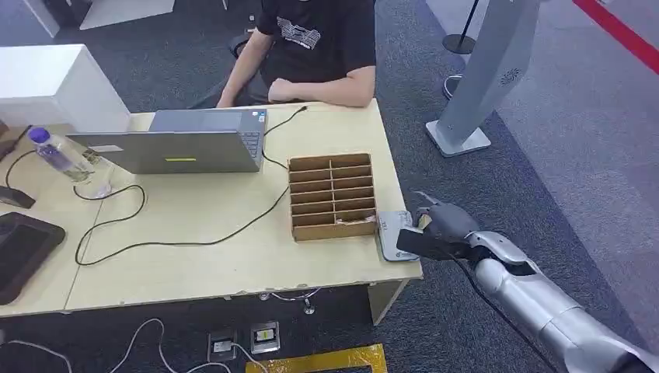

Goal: Pass the card to the sensor for recognition and then transmit it.

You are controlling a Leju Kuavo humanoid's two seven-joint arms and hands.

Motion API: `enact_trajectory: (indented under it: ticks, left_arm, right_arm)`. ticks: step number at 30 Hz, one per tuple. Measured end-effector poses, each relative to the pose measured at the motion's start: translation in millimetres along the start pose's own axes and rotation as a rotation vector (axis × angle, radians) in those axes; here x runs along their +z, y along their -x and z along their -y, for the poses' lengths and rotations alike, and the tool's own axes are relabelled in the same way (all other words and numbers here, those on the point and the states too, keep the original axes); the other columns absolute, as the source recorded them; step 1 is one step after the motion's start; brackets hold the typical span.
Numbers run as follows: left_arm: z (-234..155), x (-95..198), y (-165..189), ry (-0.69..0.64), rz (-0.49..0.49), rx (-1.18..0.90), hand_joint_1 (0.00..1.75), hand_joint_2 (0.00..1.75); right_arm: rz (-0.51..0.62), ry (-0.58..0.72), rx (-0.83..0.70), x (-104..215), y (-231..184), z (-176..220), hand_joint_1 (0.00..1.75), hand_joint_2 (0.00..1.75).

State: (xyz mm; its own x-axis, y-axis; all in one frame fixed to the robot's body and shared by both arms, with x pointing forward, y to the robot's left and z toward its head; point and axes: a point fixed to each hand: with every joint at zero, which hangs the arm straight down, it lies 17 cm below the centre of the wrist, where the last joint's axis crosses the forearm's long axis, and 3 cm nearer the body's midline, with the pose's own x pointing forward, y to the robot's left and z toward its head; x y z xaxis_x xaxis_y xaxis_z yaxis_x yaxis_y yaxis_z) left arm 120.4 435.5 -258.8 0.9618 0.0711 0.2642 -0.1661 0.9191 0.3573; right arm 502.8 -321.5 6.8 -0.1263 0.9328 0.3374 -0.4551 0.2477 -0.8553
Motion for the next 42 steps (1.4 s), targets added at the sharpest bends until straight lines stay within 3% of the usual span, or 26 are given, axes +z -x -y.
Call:
enact_trajectory:
  ticks: [17, 27, 34, 42]
  left_arm:
    - [1, 0, 0, 0.006, 0.0, 0.0, 0.0, 0.0]
    - [1, 0, -1, 0.002, 0.001, -0.001, 0.0, 0.0]
    - [4, 1, 0, 0.0, 0.001, -0.004, 0.0, 0.0]
    - [11, 2, -1, 0.011, 0.009, -0.014, 0.0, 0.0]
  right_arm:
    - [-0.018, 0.022, -0.091, 0, -7, 15, 1.75, 1.75]
    - [0.139, 0.157, -0.147, 3, -94, 102, 1.75, 1.75]
    - [0.269, 0.343, -0.045, 19, -155, 194, 1.75, 1.75]
    - [0.335, 0.427, 0.058, 20, -191, 211, 1.75, 1.75]
